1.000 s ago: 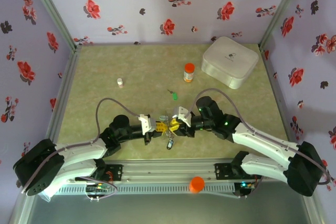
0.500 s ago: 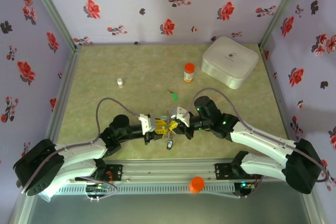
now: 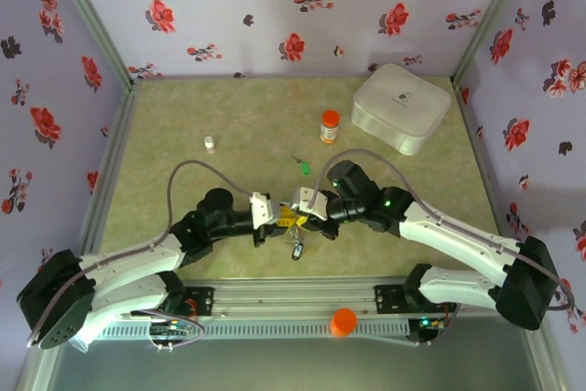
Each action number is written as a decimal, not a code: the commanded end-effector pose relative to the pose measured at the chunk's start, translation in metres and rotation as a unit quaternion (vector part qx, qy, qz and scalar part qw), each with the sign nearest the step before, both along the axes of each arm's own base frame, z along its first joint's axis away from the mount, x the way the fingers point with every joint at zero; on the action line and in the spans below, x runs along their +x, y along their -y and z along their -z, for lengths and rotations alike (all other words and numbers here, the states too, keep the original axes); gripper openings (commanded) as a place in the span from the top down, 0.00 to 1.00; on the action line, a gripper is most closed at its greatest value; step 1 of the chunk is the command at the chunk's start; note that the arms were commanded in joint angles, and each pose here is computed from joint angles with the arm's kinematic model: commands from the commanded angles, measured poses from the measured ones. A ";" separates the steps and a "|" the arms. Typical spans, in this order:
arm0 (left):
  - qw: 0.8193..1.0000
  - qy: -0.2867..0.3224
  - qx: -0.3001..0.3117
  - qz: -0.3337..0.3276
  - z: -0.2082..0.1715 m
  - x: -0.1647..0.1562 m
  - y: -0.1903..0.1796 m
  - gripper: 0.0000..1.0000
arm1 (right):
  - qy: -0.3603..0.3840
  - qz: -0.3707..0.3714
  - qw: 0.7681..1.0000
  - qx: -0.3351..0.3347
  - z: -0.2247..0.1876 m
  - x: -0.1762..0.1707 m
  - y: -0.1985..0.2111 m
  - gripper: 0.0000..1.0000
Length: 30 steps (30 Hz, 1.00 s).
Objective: Put the keys on the keyring
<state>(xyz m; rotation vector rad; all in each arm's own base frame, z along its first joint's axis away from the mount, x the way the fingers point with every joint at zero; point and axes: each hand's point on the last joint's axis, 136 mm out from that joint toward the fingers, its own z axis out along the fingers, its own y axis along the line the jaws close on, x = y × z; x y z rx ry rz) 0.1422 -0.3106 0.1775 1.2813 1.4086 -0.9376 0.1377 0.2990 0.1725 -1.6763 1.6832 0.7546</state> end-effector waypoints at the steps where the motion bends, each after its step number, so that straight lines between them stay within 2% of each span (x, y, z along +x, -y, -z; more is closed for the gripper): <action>1: 1.000 0.006 0.018 0.005 0.000 0.001 0.003 0.94 | 0.014 -0.028 1.000 -0.004 -0.009 -0.007 -0.005 1.00; 3: 1.000 0.009 0.020 0.007 0.000 0.000 0.003 1.00 | 0.015 -0.030 0.999 -0.003 -0.010 -0.008 -0.006 1.00; 5: 1.000 0.012 0.018 0.007 -0.002 0.000 0.003 1.00 | 0.014 -0.029 0.999 0.005 -0.014 -0.008 -0.007 1.00; 6: 1.000 0.014 0.015 0.007 -0.003 -0.001 0.002 1.00 | 0.015 -0.022 1.000 0.010 -0.015 -0.007 -0.007 0.95; 7: 1.000 0.017 0.012 0.006 -0.003 -0.001 0.002 1.00 | 0.017 -0.013 1.000 0.017 -0.016 -0.004 -0.006 0.85; 9: 1.000 0.024 -0.001 0.001 -0.005 -0.001 0.000 1.00 | 0.011 0.004 0.999 0.033 -0.015 0.000 -0.002 0.75; 13: 0.998 0.031 -0.059 -0.014 -0.021 0.001 -0.002 1.00 | -0.018 0.032 0.998 0.058 -0.008 0.002 0.008 0.69; 21: 0.997 0.022 -0.076 -0.012 -0.010 -0.003 -0.004 1.00 | -0.024 0.052 0.997 0.057 0.005 0.003 0.013 0.67; 27: 0.997 0.018 -0.078 0.001 -0.010 -0.007 -0.003 1.00 | -0.023 0.046 0.997 0.059 0.006 0.005 0.008 0.69; 30: 0.997 0.016 -0.079 0.004 -0.010 -0.008 -0.003 1.00 | -0.029 0.037 0.997 0.064 0.003 0.003 0.004 0.74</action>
